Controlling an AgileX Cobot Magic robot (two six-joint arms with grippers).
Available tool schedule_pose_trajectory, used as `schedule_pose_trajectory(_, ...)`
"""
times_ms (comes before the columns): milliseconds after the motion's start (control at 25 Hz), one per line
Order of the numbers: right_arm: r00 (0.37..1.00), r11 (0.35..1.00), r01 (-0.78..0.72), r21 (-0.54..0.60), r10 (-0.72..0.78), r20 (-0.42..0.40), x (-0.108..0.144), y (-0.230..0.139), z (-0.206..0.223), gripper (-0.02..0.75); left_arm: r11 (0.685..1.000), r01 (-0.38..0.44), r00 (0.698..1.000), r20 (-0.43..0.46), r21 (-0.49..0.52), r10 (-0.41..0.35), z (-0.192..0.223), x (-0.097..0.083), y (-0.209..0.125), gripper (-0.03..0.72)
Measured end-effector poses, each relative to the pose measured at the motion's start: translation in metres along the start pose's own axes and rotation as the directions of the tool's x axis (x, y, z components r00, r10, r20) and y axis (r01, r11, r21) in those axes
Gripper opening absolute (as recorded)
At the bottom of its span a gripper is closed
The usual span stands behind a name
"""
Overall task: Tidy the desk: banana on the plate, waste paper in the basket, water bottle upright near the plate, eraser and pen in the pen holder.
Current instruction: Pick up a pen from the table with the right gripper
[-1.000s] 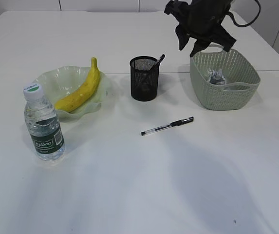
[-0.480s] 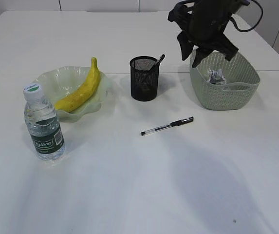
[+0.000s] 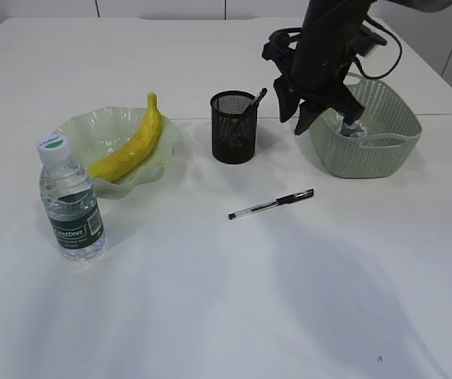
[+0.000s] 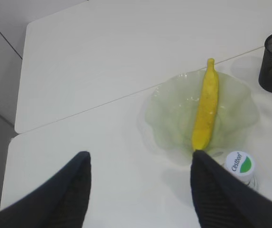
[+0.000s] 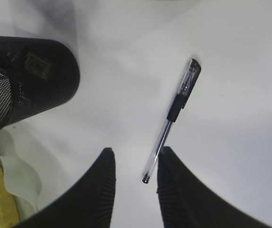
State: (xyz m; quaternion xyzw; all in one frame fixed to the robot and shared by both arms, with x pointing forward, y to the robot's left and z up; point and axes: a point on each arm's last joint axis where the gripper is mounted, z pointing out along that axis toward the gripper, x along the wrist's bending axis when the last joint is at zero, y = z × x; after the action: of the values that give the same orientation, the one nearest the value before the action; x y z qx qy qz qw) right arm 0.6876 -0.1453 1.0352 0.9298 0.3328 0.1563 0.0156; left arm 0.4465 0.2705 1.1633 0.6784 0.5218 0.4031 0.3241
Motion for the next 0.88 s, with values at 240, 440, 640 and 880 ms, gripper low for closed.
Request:
schedule_pose_trajectory(240, 0.999, 0.999, -0.032, 0.004, 0.032, 0.011, 0.0, 0.0, 0.006, 0.23, 1.0, 0.0, 1.0, 0.0, 0.0, 0.0, 0.0, 0.0, 0.0, 0.466)
schedule_pose_trajectory(440, 0.998, 0.999, -0.051, 0.007, 0.05, 0.022, 0.0, 0.0, 0.011, 0.23, 1.0, 0.0, 1.0, 0.0, 0.0, 0.0, 0.0, 0.0, 0.0, 0.466)
schedule_pose_trajectory(640, 0.998, 0.999, -0.052, 0.013, 0.052, 0.04, -0.001, -0.001, 0.021, 0.23, 1.0, 0.0, 1.0, 0.0, 0.0, 0.0, 0.0, 0.0, 0.0, 0.466)
schedule_pose_trajectory(880, 0.998, 0.999, -0.034, 0.016, 0.033, 0.048, -0.001, -0.001, 0.025, 0.23, 0.999, -0.032, 0.999, -0.024, 0.013, 0.032, 0.0, 0.002, -0.001, 0.466)
